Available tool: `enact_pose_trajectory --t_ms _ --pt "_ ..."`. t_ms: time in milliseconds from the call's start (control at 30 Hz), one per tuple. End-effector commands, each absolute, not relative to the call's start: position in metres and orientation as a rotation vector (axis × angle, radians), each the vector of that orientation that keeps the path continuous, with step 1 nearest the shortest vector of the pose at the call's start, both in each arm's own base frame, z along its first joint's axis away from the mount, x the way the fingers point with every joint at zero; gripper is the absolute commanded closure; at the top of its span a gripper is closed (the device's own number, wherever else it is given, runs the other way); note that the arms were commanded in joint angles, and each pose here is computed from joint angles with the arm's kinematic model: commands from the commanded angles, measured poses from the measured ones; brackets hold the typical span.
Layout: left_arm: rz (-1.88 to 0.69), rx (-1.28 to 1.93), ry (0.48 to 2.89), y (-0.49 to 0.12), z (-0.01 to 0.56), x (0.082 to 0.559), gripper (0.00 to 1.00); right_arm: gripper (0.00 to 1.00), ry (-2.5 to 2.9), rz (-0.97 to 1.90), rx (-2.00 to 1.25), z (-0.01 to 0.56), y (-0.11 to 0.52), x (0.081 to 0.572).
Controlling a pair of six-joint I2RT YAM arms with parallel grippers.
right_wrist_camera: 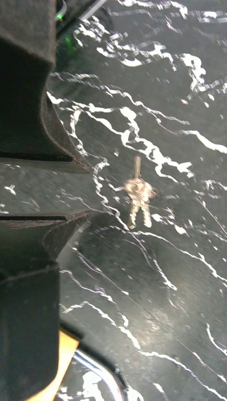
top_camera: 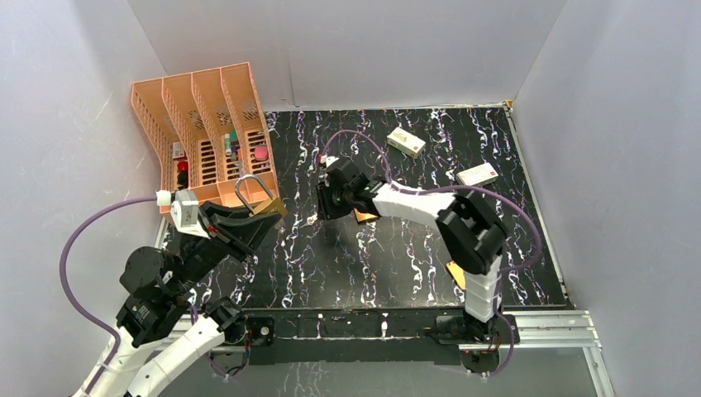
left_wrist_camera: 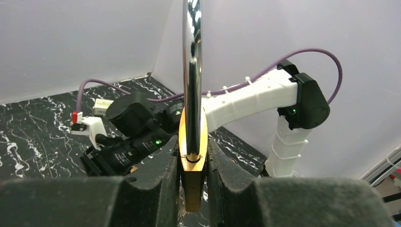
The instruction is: Unlock with the key
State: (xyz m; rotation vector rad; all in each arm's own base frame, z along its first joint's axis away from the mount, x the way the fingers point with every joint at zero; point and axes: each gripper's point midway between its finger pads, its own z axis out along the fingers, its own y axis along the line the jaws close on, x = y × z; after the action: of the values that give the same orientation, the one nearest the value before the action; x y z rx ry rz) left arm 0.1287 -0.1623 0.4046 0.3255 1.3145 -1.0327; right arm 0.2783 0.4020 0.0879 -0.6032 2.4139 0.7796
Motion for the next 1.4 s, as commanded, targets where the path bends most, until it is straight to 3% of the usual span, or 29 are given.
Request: enact_pose_trajectory --t_ms 0,200,733,1367 --pt "-0.997 0.314 1.258 -0.153 0.417 0.127 1.0 0.57 2.321 0.849 -0.566 0.108 0.433 0.314" --pt "-0.961 0.319 1.267 -0.15 0.411 0.129 1.0 0.53 2.372 0.813 -0.571 0.08 0.443 0.325" --pt "-0.944 0.342 1.275 -0.152 0.405 0.131 1.0 0.54 2.433 0.759 -0.633 0.052 0.446 0.32" --pt "-0.95 0.34 1.27 -0.15 0.406 0.128 1.0 0.72 2.471 0.675 -0.702 0.036 0.45 0.309"
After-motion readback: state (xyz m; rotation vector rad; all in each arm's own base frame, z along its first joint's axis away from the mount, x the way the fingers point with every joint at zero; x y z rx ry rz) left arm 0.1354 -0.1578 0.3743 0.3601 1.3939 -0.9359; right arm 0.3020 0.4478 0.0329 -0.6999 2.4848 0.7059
